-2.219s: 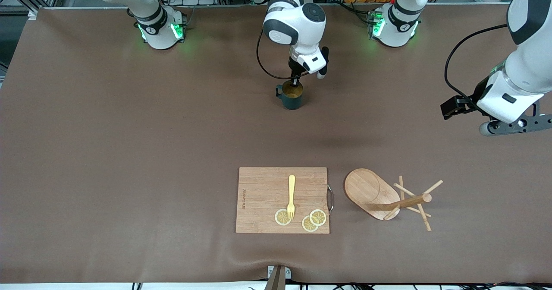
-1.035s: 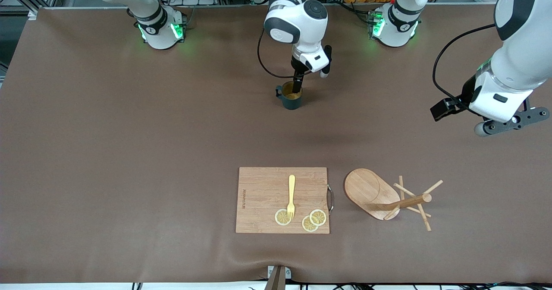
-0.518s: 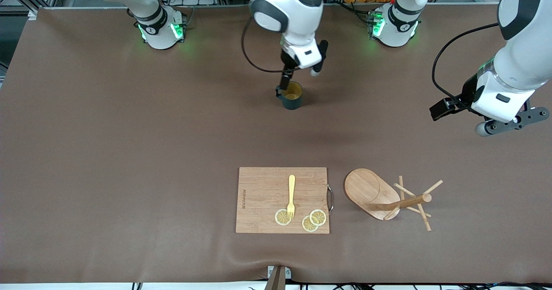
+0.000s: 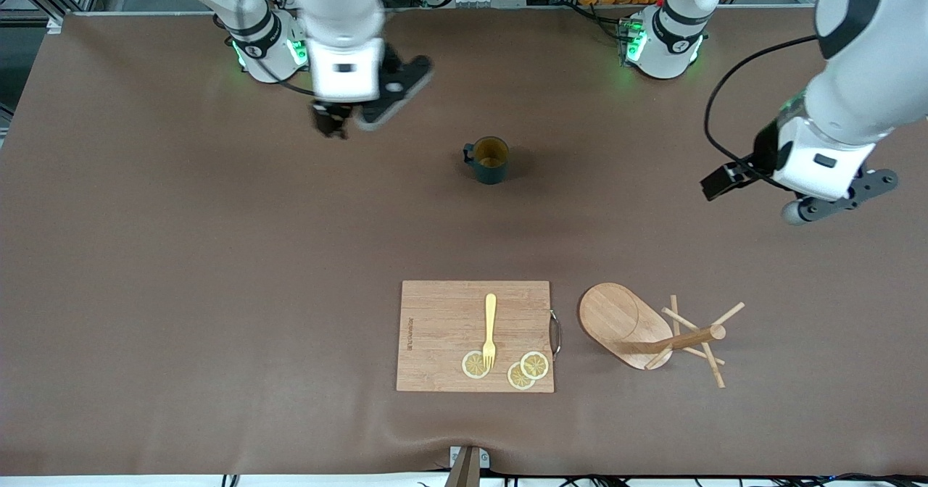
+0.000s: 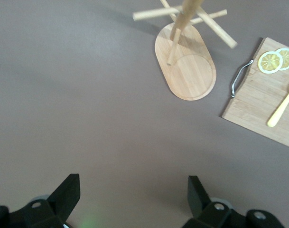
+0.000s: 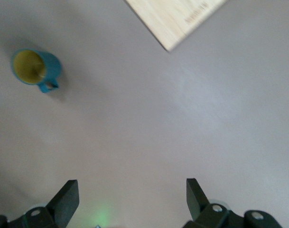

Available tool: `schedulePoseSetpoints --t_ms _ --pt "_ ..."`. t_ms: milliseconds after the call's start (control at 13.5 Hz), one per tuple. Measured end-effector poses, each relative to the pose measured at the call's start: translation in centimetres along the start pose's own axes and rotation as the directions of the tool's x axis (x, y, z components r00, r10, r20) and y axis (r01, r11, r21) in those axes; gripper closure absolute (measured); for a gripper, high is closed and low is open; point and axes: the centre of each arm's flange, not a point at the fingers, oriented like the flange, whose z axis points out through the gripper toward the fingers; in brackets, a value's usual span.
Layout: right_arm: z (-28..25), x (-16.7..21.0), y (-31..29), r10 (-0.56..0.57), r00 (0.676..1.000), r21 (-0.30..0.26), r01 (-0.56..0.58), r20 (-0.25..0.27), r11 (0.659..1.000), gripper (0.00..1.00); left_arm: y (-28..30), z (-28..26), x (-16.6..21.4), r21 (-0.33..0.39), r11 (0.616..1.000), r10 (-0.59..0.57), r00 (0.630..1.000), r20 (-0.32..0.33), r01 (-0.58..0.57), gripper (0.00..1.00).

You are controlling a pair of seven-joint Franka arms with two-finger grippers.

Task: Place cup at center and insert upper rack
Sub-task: 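Move the left gripper to the mug handle while the right gripper retracts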

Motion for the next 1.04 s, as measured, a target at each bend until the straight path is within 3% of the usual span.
schedulePoseSetpoints --t_ms 370,666,887,1035 --pt "-1.1 -5.5 14.1 0.240 0.971 -0.009 -0.240 -0.007 0.971 0.00 8.2 0.6 -7.4 0.008 0.974 -0.228 0.974 0.003 0.228 0.00" --pt "0.3 -12.3 25.4 0.409 0.912 -0.007 -0.409 0.021 0.912 0.00 16.2 3.2 -14.0 0.041 0.914 -0.404 0.915 -0.007 0.404 0.00" --pt "2.0 -15.4 29.4 0.488 0.872 -0.005 -0.488 0.046 0.873 0.00 22.7 7.5 -19.8 0.101 0.862 -0.495 0.868 -0.039 0.496 0.00" --pt "3.2 -16.7 31.4 0.525 0.850 -0.009 -0.525 0.041 0.851 0.00 25.7 10.1 -23.2 0.122 0.839 -0.522 0.848 -0.095 0.530 0.00"
